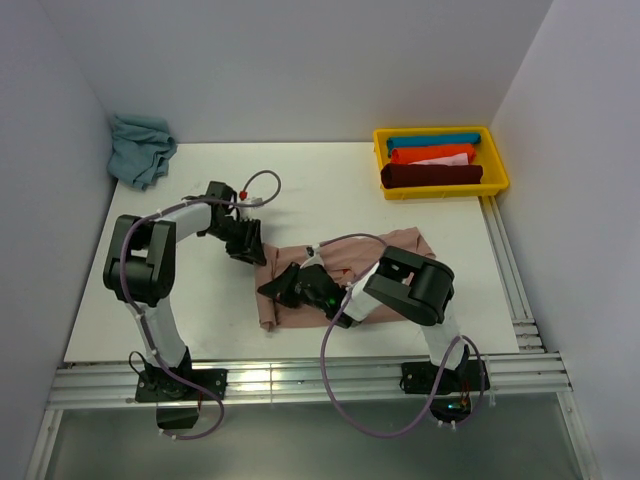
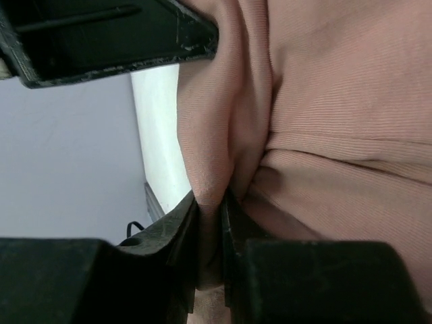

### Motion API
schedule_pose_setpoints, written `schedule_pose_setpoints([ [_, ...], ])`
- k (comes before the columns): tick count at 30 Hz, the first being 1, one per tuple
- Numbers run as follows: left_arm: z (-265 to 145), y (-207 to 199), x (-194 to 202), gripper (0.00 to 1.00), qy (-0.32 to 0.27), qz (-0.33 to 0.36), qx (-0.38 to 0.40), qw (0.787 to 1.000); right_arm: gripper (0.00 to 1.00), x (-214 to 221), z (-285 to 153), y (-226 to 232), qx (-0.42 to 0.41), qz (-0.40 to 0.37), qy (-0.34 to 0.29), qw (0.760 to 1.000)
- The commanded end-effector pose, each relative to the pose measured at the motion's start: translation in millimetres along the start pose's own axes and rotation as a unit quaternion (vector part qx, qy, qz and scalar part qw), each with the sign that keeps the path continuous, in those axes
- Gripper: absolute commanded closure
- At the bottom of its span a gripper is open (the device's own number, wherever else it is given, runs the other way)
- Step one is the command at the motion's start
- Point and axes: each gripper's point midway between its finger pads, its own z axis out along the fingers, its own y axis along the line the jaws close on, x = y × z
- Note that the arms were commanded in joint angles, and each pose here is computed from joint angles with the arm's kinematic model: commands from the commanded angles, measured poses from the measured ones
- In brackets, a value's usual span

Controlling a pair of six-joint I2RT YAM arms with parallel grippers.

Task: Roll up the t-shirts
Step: Roll the tshirt

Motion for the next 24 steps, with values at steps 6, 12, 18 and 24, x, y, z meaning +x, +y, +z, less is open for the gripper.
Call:
schedule_pose_setpoints([
  [6,6.6,8.7,-17.5,0.65,0.007,0.022,-0.108,0.994,0.50,-6.9,-0.3,-10.2,0.083,-0.031,-0.010,0.996],
  [12,8.6,12.0,-16.3,0.66,0.016,0.033,-0.141,0.989,0.43,-8.3,-16.2,-6.8,0.149,-0.090,-0.027,0.984],
  [18,8.4,11.2,-18.2,0.66,0.018,0.039,-0.151,0.988,0.40,3.2,-28.5,1.8,0.164,-0.112,-0.027,0.980],
  [24,7.5,10.8,-19.2,0.66,0.020,0.042,-0.154,0.987,0.41,19.2,-39.2,15.3,0.163,-0.133,-0.024,0.977],
])
